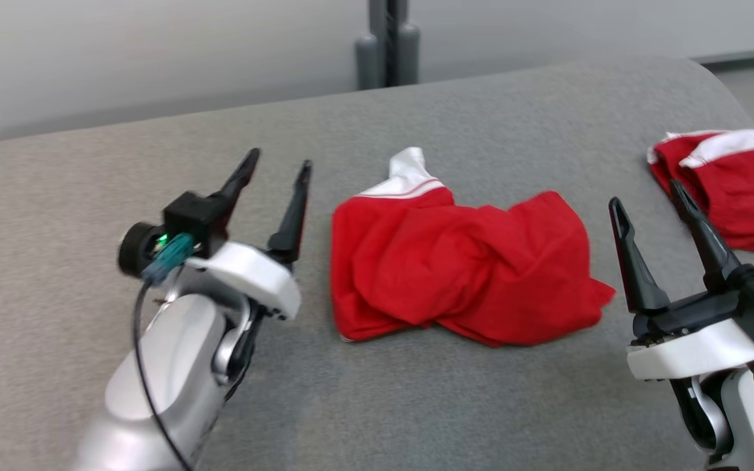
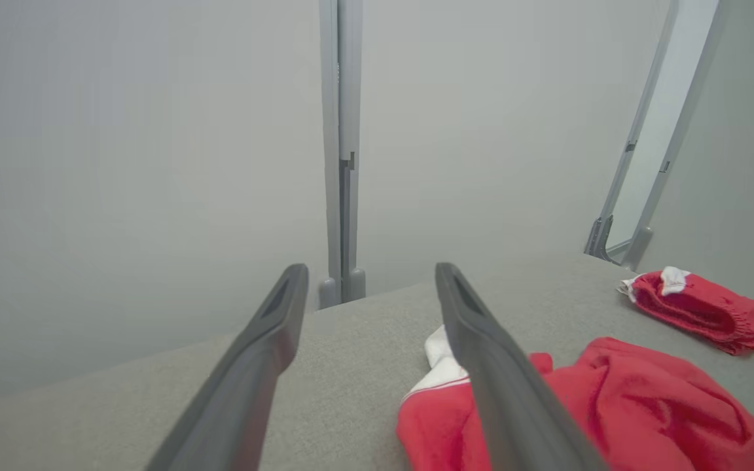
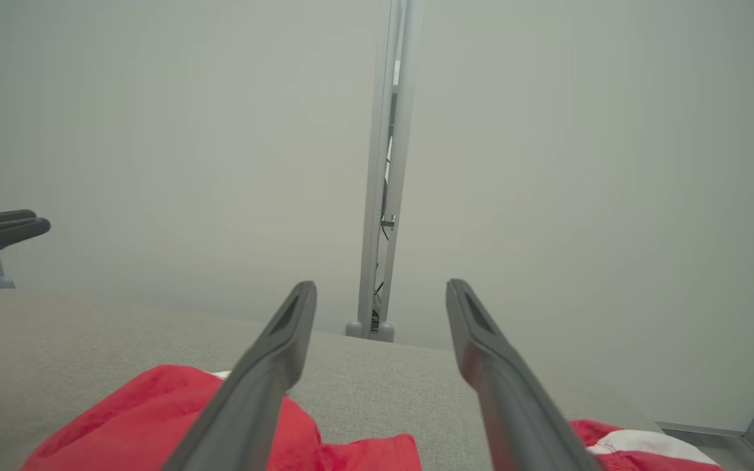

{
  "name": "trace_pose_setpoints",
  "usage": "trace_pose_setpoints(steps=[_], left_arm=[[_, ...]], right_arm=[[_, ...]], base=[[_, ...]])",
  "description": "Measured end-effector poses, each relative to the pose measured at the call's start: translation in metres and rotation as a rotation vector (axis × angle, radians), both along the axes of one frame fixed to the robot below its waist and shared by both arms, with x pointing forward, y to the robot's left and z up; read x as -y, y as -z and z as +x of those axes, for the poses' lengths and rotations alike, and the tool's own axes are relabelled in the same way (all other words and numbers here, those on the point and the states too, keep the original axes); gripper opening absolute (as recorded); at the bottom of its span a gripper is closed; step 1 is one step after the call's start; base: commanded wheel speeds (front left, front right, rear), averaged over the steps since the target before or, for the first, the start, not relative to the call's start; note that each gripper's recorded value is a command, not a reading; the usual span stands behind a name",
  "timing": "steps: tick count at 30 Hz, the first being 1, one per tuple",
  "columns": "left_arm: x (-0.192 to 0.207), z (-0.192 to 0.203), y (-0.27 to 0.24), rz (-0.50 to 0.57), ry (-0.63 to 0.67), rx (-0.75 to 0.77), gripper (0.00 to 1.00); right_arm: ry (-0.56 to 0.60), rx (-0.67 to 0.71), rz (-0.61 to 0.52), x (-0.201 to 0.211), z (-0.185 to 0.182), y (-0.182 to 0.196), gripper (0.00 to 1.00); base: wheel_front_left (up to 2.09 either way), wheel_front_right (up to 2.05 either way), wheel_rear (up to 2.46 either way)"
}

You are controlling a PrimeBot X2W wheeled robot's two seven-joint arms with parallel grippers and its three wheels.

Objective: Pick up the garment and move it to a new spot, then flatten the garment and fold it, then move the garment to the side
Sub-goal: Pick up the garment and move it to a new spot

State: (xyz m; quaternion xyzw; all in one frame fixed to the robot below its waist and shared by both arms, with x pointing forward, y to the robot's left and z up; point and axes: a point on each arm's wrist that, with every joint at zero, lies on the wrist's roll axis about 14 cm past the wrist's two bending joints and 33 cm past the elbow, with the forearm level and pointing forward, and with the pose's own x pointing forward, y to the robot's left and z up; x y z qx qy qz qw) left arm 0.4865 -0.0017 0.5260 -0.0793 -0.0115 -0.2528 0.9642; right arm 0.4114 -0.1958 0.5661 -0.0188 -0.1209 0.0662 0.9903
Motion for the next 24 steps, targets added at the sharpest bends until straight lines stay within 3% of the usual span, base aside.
trace_pose_setpoints(steps=[9,17,24], left_arm=[[-0.102,-0.042,-0.002,0.003,-0.257,0.038,1.00],[-0.130,-0.085,0.007,-0.046,-0.372,0.022,1.00],[-0.149,-0.099,0.006,-0.072,-0.438,0.032,1.00]], right_arm=[[-0.104,0.012,0.013,-0.036,0.001,-0.005,1.00],[-0.159,0.012,0.020,-0.057,-0.002,-0.006,1.00],[-0.175,0.006,0.029,-0.063,-0.005,-0.004,1.00]], base=[[0.00,0.00,0.00],[0.00,0.00,0.00],[0.00,0.00,0.00]])
